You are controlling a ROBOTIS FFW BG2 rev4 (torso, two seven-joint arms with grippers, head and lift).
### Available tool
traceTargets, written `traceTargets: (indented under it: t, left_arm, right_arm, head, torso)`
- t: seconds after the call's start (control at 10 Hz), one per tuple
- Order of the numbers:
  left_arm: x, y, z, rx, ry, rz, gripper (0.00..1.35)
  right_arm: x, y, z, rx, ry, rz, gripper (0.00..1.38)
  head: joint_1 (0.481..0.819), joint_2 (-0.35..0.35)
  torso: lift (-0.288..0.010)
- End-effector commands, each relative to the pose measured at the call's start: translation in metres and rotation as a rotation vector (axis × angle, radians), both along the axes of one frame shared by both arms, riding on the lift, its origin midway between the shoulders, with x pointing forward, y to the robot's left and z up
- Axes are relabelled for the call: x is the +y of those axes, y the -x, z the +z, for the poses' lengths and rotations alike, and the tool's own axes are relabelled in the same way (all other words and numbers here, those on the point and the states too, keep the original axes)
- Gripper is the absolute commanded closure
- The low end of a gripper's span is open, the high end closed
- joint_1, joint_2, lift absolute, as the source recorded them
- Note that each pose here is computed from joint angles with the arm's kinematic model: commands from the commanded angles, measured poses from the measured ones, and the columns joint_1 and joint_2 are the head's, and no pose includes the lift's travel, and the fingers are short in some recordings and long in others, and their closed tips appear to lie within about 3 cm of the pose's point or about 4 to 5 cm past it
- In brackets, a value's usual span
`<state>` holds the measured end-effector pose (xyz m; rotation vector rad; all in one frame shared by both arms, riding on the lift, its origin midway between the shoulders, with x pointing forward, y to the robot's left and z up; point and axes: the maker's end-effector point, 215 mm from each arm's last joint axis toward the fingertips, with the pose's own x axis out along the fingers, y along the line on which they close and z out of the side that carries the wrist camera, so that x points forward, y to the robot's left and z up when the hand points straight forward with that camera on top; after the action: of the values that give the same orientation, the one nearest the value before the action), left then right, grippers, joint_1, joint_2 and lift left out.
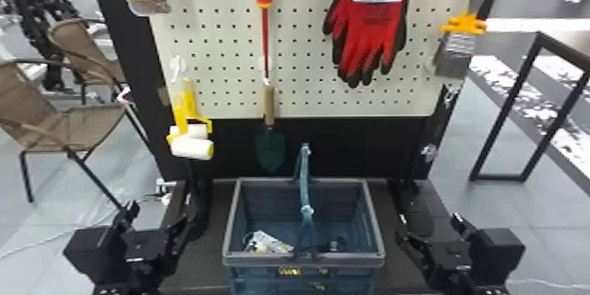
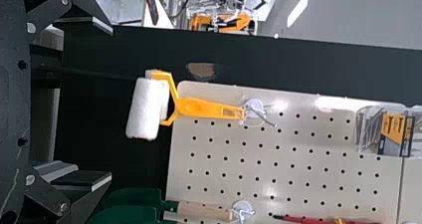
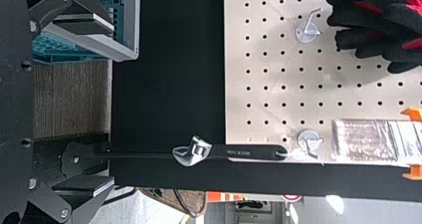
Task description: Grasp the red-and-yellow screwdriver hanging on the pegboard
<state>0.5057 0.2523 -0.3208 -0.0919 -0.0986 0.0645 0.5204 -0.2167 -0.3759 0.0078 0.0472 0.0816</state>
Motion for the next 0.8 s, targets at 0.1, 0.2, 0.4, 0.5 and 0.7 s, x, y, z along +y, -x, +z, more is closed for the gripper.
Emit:
traceTargets:
  t: [0.1,0.2,0.4,0.5,0.7]
  left_arm:
    - [0.007,0.002,0.002,-0.013,0.011,0.027,0.26]
    - [0.002,0.001,0.005,-0.021,0.008,0.012,0.26]
    - [-0.014,-0.004,0.006,-0.025,0.016,-0.031,0.26]
    - [-0.018,-0.006,0.006,-0.021,0.03,-0.049,0.26]
    - [-0.02,-0.007,0.012,-0.037,0.042,-0.049,0.26]
  right_arm:
    - [-0.004,-0.002,0.002,0.004,0.012,0.009,0.21]
    - [-0.004,0.001,0.006,-0.001,0.025,0.009,0.21]
    - [-0.01,-0.002,0.013,-0.014,0.025,0.0,0.21]
    - [-0.008,0.0,0.01,-0.009,0.015,-0.004,0.22]
    - [-0.008,0.002,0.008,-0.005,0.015,-0.004,0.21]
  head:
    - [0.549,0.0]
    - [0.549,0.0]
    - [0.549,0.0]
    - [0.549,0.0]
    - [0.549,0.0]
  torso:
    - [-0.1]
    - [-0.1]
    - [-0.1]
    - [-0.1]
    - [-0.1]
